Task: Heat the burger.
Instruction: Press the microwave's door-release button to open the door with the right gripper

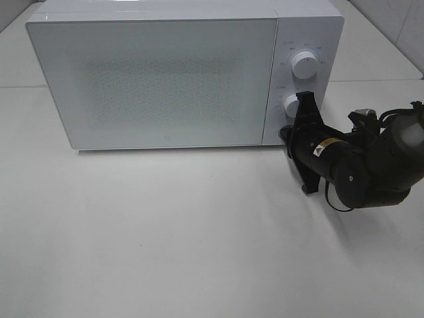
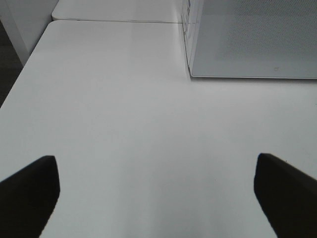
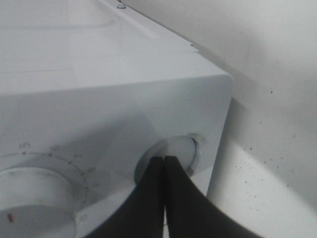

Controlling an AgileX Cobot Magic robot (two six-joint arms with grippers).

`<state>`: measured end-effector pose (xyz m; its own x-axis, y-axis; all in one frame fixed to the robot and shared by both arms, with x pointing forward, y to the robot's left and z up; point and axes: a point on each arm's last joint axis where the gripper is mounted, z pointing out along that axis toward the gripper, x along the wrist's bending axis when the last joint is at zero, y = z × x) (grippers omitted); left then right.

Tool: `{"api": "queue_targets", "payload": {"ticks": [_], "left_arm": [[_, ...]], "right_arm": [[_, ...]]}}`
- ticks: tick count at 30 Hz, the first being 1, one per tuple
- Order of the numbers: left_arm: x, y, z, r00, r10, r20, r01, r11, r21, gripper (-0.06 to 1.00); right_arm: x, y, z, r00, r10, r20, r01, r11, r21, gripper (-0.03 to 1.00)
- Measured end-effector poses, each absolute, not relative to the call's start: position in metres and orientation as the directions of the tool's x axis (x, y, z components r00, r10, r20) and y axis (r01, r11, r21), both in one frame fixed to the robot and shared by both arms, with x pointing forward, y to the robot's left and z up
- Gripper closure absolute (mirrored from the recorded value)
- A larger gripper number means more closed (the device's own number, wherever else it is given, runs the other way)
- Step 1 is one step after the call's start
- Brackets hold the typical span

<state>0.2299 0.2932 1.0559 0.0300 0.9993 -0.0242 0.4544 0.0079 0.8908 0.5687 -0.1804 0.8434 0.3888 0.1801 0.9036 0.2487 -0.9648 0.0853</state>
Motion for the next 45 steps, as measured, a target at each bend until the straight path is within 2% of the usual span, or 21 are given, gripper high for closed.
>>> {"api": "queue_targets", "payload": {"ticks": [45], "left_arm": [[0.23, 0.293, 1.056, 0.03, 0.999, -0.024, 0.454, 0.008, 0.891, -0.04]], "right_arm": [[0.582, -0.176, 0.841, 0.418, 0.157, 0.895, 0.214, -0.974, 0.07, 0.94]]}}
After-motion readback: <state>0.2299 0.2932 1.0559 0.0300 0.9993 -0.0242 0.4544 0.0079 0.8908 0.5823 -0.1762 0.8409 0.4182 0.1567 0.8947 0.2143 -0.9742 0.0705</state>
